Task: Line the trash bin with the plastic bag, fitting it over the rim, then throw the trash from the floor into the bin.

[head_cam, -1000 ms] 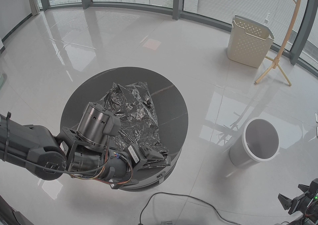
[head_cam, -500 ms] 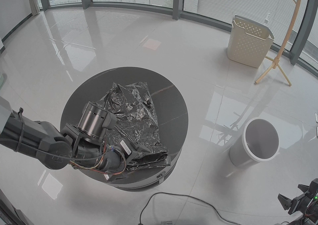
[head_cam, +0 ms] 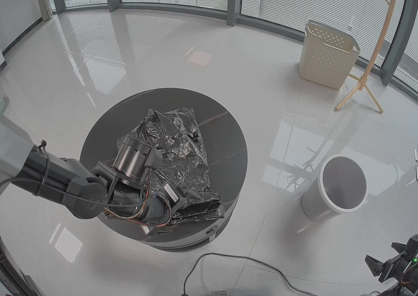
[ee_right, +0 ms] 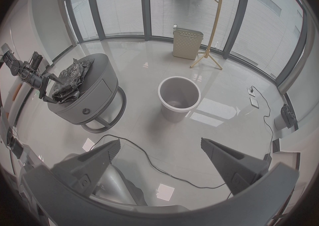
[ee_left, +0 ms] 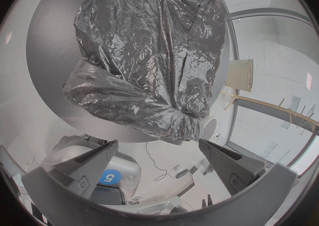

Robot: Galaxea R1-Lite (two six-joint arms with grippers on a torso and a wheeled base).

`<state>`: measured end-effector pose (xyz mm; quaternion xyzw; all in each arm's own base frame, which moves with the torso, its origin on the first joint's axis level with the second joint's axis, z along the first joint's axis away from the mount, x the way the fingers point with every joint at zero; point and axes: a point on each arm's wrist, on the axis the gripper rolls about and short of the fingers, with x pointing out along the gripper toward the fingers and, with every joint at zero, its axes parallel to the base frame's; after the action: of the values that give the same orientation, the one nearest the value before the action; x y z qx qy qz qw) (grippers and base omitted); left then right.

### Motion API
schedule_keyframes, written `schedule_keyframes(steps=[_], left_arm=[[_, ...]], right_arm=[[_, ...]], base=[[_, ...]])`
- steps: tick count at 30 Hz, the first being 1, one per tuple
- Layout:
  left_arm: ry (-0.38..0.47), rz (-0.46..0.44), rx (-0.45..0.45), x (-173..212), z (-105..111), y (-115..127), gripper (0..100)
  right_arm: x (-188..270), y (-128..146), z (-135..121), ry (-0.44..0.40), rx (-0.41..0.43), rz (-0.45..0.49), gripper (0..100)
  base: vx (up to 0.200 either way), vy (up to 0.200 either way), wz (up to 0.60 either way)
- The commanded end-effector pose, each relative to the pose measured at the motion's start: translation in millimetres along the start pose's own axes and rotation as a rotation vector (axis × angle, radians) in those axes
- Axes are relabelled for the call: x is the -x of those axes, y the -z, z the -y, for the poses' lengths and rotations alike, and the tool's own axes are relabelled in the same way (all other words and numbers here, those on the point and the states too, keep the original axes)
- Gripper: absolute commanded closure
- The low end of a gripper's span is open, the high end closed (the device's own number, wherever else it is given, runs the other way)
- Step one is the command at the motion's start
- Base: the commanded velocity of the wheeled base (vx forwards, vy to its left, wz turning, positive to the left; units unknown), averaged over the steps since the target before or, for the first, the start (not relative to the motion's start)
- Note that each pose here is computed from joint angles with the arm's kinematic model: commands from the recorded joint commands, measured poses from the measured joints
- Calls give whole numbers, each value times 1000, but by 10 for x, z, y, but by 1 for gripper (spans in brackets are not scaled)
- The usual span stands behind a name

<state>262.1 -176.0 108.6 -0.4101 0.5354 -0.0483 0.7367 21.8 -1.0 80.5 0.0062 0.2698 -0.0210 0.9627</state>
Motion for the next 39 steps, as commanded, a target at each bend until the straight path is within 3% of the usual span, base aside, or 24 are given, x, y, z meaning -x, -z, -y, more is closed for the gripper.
schedule_keyframes(steps=[1,10,17,29,39], left_arm=[[-31,-6,9,-122,-39,-30,0],[-19,15,14,-113,-16,-109,0],[-67,73,-21,-174,-56,-124,0],[-78,90,-19,-200,-79,-158,0],[-125,187,-70,-365,-150,-212,0]], right_arm=[[-11,50,0,0,-1,-15,0],[-7,51,0,0,-1,-10,0],[-6,51,0,2,-2,-9,0],[-4,52,0,0,-1,-6,0],[-5,52,-1,-2,1,-7,0]], base=[[0,0,0],[0,0,0],[0,0,0],[0,0,0],[0,0,0]])
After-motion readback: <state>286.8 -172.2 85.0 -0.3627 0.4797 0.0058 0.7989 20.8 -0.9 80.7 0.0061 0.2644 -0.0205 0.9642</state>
